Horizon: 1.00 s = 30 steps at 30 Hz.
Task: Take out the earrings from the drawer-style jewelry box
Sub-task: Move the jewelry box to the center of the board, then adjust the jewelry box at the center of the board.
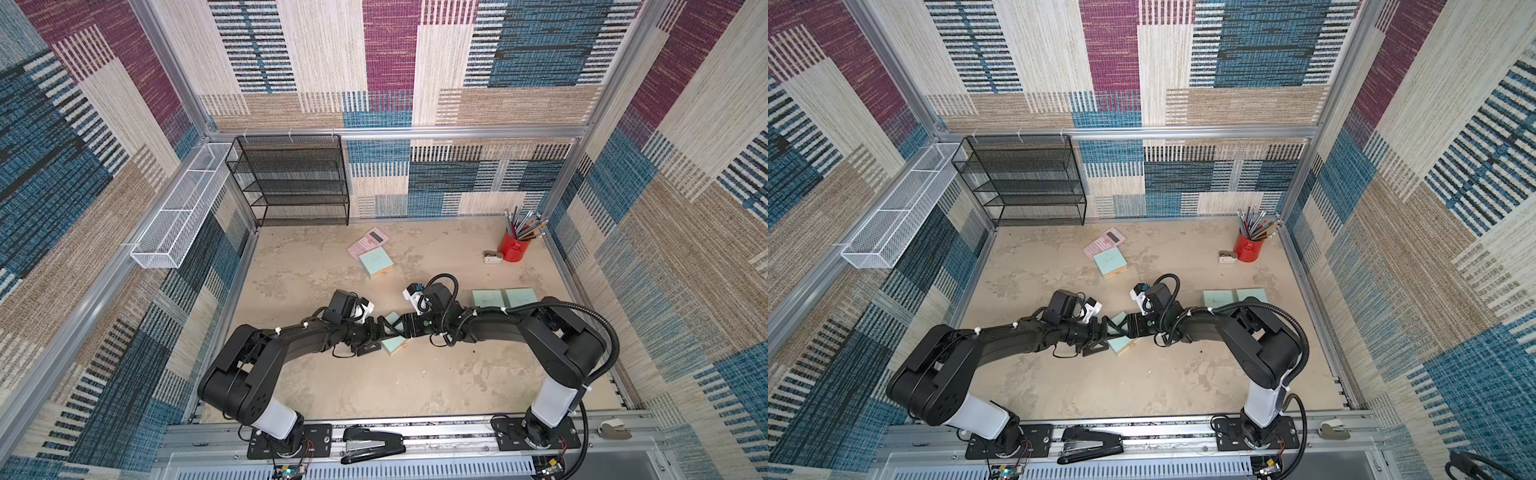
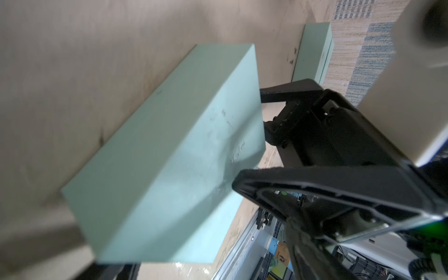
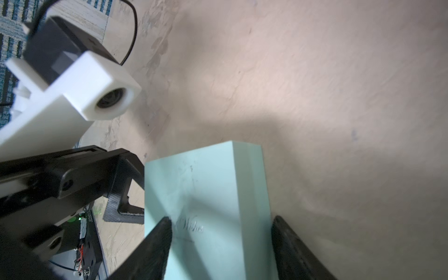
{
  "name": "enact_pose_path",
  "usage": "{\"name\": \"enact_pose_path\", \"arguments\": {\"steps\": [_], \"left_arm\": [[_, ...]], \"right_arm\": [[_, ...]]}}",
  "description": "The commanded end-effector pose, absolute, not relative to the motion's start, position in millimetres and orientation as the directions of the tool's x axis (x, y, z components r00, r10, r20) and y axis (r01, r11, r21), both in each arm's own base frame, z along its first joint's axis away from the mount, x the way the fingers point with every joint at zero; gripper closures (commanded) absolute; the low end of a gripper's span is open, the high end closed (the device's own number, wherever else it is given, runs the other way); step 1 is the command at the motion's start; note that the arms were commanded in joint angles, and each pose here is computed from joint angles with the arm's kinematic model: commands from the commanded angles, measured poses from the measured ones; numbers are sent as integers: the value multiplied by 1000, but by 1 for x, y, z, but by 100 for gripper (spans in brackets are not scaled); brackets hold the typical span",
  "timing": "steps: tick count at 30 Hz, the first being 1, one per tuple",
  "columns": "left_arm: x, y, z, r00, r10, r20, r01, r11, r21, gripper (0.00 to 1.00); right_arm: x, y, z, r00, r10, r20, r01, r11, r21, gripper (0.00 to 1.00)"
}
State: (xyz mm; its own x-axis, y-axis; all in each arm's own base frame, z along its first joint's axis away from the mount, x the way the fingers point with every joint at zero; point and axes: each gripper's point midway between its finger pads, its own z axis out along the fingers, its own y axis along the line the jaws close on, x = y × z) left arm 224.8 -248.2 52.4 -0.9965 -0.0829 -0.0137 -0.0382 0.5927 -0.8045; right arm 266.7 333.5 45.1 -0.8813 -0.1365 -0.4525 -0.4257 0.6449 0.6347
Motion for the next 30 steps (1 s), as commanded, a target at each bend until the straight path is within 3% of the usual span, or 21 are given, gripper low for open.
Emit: {"name": "enact_pose_path", "arguments": {"steps": [1, 9, 13, 19, 24, 30], "left_arm": [[214, -254, 58, -996, -73, -51, 0, 576, -817, 10], [196, -219, 61, -988, -140, -68, -52, 709, -704, 9], [189, -204, 79, -981, -160, -107, -46, 735, -677, 9], [209, -188, 135, -935, -180, -306, 62, 766, -640, 1], [244, -206, 140, -939, -137, -315, 103, 762, -639, 1], [288, -222, 118, -944, -146, -298, 81, 771, -632, 1]], "right_arm": [[256, 348, 69, -886, -92, -455, -425, 556, 714, 30], [277, 318, 107, -835, 41, -548, -381, 677, 630, 21], [265, 295, 118, -835, 79, -544, -338, 707, 622, 22], [218, 280, 102, -874, 40, -484, -309, 723, 618, 46], [194, 291, 76, -904, 18, -428, -285, 720, 632, 69], [193, 297, 52, -915, 28, -403, -241, 762, 601, 80]]}}
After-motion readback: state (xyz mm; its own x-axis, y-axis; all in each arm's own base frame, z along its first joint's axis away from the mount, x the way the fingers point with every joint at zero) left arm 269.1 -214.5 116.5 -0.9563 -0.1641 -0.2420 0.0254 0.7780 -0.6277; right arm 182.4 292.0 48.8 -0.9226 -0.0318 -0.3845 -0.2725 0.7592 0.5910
